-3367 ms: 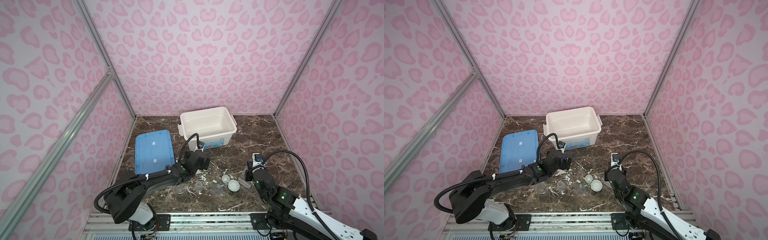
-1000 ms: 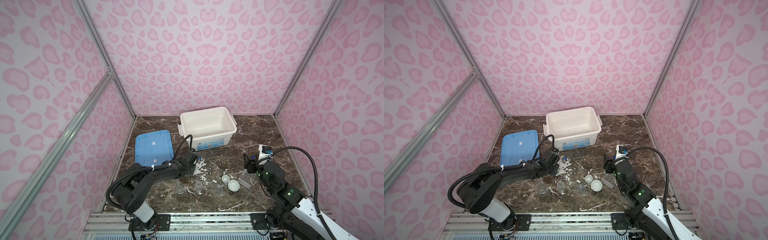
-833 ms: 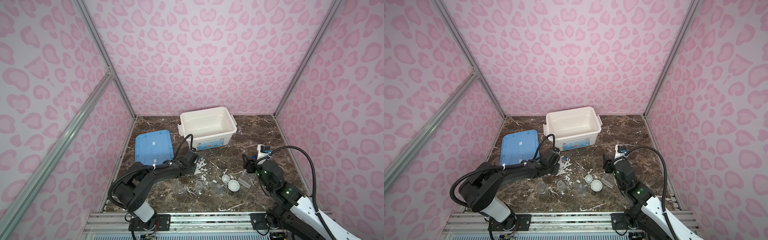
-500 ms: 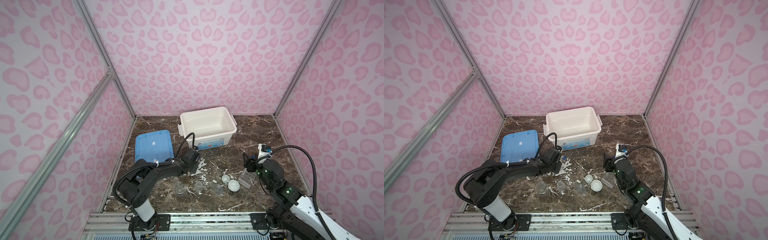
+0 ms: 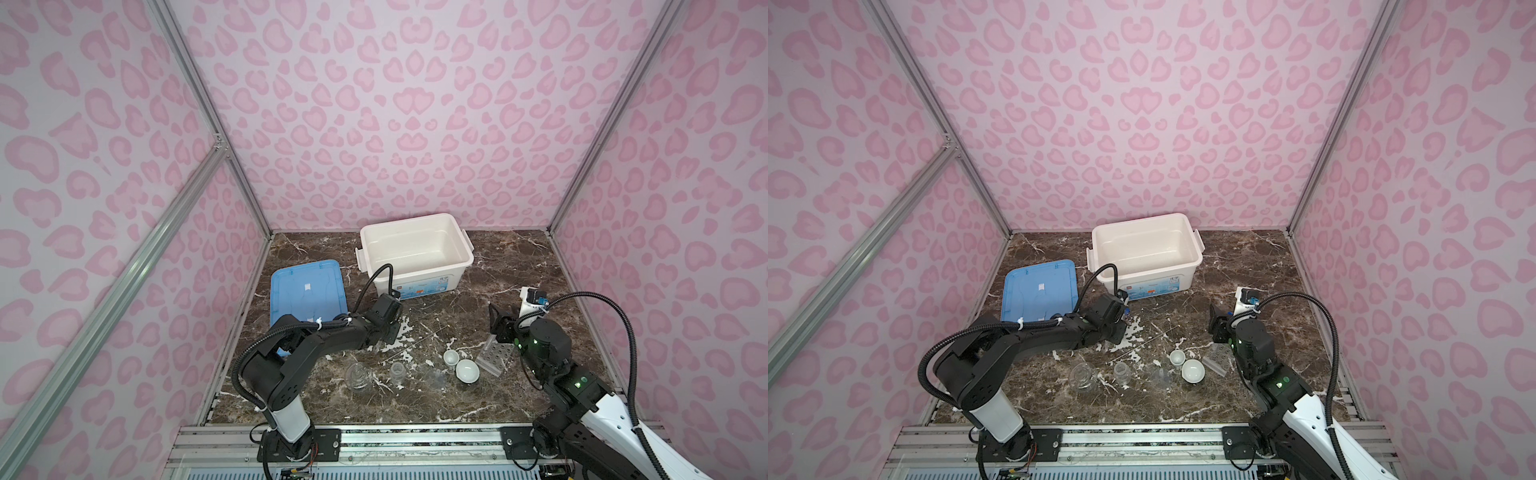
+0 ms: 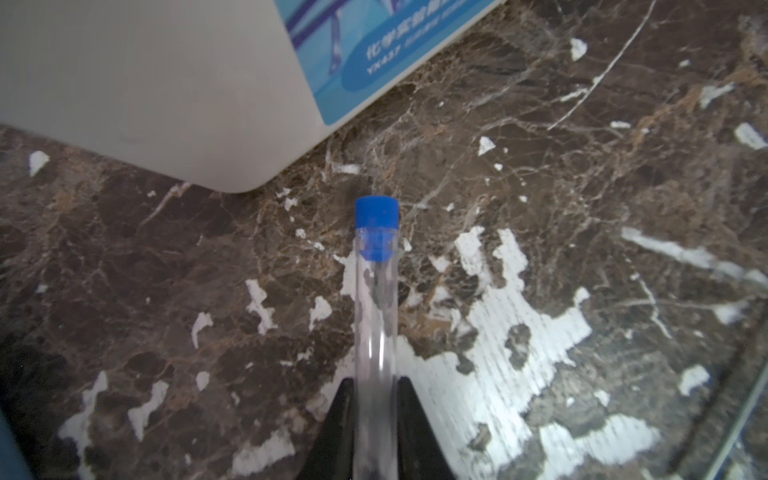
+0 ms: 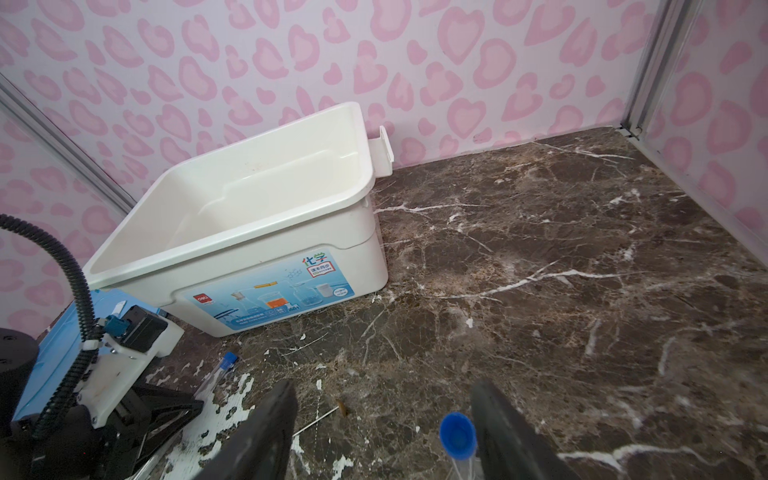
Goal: Organize the chemistry lab equipment
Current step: 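Lift the tube with the left gripper toward the right gripper while the right gripper approaches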
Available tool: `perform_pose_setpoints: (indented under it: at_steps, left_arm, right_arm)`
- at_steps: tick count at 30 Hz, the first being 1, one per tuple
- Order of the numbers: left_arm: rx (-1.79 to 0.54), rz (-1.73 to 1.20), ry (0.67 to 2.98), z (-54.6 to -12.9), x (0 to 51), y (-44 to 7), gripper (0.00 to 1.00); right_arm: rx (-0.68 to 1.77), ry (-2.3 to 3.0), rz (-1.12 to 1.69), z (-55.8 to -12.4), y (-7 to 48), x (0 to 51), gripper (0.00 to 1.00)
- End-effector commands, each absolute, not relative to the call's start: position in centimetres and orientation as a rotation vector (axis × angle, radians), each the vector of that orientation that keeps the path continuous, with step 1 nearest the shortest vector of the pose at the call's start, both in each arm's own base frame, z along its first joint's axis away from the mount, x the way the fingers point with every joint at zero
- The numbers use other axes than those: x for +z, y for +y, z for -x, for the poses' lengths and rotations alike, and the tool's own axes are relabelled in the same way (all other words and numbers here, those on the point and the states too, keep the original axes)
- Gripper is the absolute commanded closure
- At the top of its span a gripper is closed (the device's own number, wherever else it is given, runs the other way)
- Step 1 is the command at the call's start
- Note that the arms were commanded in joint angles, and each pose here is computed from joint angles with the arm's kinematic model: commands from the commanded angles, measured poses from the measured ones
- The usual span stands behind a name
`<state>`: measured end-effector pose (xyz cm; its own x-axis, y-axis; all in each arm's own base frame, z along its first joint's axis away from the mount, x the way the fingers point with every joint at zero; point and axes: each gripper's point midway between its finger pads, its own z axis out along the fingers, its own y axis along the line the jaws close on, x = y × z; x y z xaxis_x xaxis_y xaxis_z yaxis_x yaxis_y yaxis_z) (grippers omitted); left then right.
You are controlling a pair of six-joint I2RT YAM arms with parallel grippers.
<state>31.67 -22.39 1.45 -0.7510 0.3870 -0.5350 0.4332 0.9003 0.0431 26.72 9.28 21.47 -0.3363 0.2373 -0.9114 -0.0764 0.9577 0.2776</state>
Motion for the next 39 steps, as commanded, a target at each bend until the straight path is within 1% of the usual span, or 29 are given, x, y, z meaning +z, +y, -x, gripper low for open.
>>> perform_pose_setpoints:
  at_steps: [1,7,11,18,23,32,39]
  left_arm:
    - [-0.085,-0.67,2.616,-29.5,-0.2,-21.4,0.82]
    - [-0.159,-0.68,2.562,-30.2,1.6,-22.8,0.83]
    - [-0.227,-0.715,2.486,-30.5,3.8,-24.5,0.83]
    - [-0.236,-0.794,2.35,-30.7,7.4,-27.5,0.83]
    - [-0.3,-0.834,2.239,-30.5,10.3,-30.2,0.83]
    - [-0.433,-0.894,2.038,-29.2,15.1,-34.1,0.83]
    - [-0.507,-0.924,1.95,-28.1,16.9,-35.3,0.83]
  right_arm:
    - [0.34,1.886,-0.122,-26.8,9.5,21.4,0.32]
    - [0.362,1.882,-0.115,-26.7,9.8,21.6,0.32]
    - [0.381,1.879,-0.101,-26.7,10.1,21.8,0.32]
    - [0.441,1.885,-0.053,-26.6,11.3,22.3,0.32]
    - [0.505,1.882,-0.005,-26.6,12.6,23.0,0.33]
    - [0.677,1.888,0.082,-26.6,15.8,24.1,0.35]
    - [0.837,1.91,0.086,-27.0,17.4,24.1,0.38]
